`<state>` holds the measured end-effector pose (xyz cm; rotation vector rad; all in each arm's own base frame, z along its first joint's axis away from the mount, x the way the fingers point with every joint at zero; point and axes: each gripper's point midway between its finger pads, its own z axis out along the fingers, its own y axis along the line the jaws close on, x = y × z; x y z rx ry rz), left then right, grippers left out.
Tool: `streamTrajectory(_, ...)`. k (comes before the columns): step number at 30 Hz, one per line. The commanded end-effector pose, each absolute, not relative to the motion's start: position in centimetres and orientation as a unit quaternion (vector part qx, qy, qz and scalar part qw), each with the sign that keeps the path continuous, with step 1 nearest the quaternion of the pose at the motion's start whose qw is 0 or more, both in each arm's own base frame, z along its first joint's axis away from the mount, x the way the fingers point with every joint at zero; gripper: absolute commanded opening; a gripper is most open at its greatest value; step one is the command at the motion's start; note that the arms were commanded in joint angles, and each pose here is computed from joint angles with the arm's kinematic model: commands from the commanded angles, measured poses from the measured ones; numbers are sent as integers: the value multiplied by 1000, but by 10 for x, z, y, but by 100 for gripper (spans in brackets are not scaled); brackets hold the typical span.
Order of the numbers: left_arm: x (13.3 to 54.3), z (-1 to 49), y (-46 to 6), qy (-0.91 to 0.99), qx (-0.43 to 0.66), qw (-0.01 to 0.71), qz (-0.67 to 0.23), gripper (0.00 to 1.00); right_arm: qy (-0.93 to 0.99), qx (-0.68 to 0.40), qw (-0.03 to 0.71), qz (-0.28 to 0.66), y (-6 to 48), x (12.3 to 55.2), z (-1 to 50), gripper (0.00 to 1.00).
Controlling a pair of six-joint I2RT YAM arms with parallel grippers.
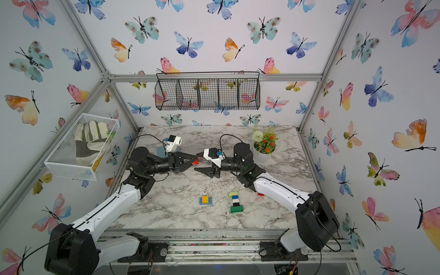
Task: Assemble the number 1 with lego
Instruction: Assemble the lego brick with the lego brick.
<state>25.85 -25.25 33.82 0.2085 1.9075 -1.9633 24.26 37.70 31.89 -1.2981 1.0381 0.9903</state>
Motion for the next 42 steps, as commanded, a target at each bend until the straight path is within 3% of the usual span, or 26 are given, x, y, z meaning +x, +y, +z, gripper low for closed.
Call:
streamTrajectory(1,252,344,-253,671,93,196,-709,22,407,-547,594,427,378,238,343,63)
streamTrajectory(5,253,343,-254,671,91,194,-710,21,403,-546,598,425,378,237,345,61)
streamTrajectory(19,255,341,-254,668,82,185,-716,22,420,-533,598,427,384,244,338,29)
streamTrajectory(21,256,341,-254,668,80,188,-715,33,428,-528,596,427,383,246,335,28)
streamTrajectory(25,265,327,-251,689,59,198,-695,77,454,-512,595,420,379,250,324,24)
streamTrajectory(28,278,313,-236,719,28,226,-657,94,489,-501,589,404,371,254,307,22)
streamTrajectory(35,303,251,-159,804,-120,297,-501,98,600,-519,505,340,346,251,250,15)
streamTrajectory(42,294,190,-95,825,-244,314,-402,97,687,-598,331,247,324,235,195,11)
